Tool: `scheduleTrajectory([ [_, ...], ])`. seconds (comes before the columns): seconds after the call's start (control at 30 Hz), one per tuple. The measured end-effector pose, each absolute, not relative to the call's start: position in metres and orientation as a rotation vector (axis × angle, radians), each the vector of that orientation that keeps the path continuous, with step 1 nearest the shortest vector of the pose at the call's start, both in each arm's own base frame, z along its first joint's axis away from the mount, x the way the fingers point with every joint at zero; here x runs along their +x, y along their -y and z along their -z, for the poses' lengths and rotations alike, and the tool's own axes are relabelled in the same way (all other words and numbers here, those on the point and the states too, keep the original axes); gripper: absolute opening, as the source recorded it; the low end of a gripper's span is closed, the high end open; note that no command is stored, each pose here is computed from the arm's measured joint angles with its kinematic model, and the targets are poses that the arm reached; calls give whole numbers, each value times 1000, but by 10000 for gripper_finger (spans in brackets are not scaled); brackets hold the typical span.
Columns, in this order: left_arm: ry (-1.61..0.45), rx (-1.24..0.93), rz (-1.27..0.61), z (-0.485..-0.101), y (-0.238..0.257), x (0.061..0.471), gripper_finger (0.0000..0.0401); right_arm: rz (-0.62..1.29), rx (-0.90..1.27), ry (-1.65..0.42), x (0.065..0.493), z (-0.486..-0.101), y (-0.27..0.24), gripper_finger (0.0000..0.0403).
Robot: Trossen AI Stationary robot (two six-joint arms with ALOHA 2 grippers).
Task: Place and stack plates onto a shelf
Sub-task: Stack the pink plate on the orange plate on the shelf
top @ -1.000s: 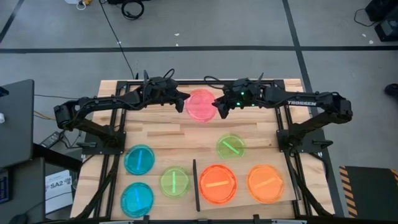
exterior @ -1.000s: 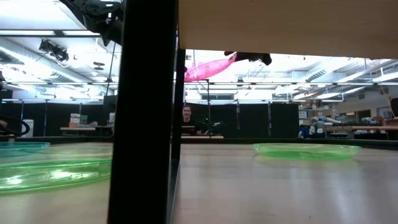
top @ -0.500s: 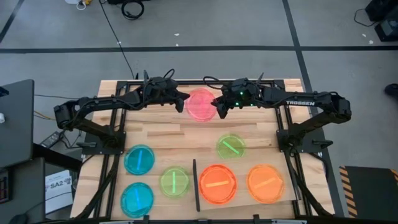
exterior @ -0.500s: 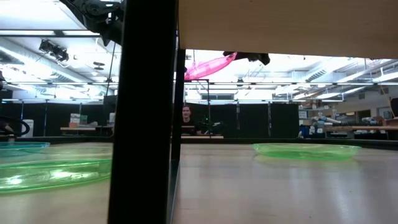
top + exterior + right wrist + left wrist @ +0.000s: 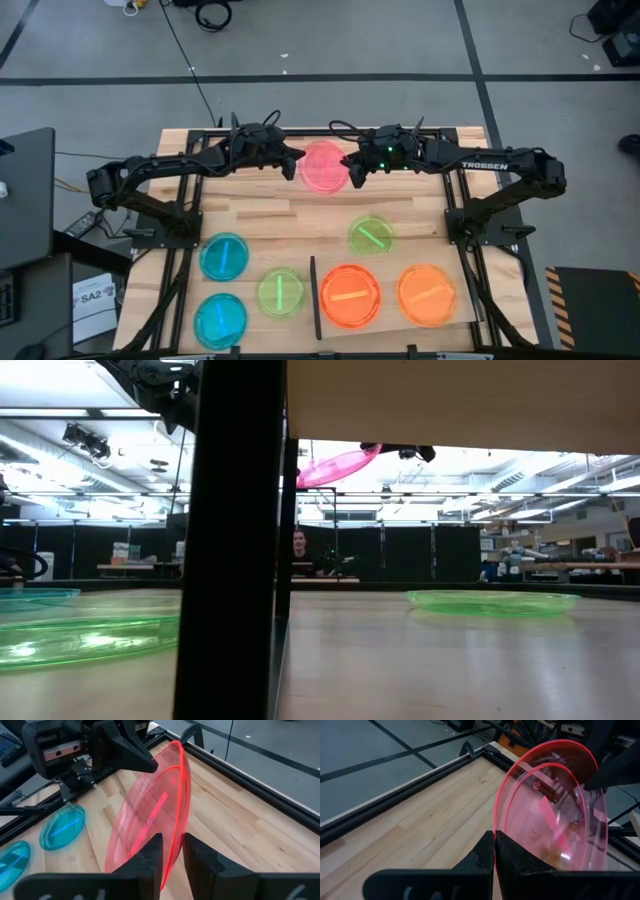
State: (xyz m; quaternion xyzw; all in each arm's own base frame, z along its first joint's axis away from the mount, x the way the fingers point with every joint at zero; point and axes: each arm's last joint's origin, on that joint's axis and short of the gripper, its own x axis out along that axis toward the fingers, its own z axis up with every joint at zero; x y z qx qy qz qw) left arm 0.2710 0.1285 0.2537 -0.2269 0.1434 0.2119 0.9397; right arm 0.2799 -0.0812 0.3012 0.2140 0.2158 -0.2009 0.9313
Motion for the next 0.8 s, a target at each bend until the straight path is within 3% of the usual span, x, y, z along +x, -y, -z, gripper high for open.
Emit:
scheduleTrajectory([
  [0.27, -294, -462, -432, -253, -128, 271, 11, 420, 437, -445, 280, -301, 82, 38],
  [0.57, -293, -469, -432, -254, -128, 271, 12, 423, 437, -447, 279, -300, 82, 28],
  [0.8, -305, -422, -416, -253, -128, 271, 50, 414, 438, -453, 279, -300, 81, 27],
])
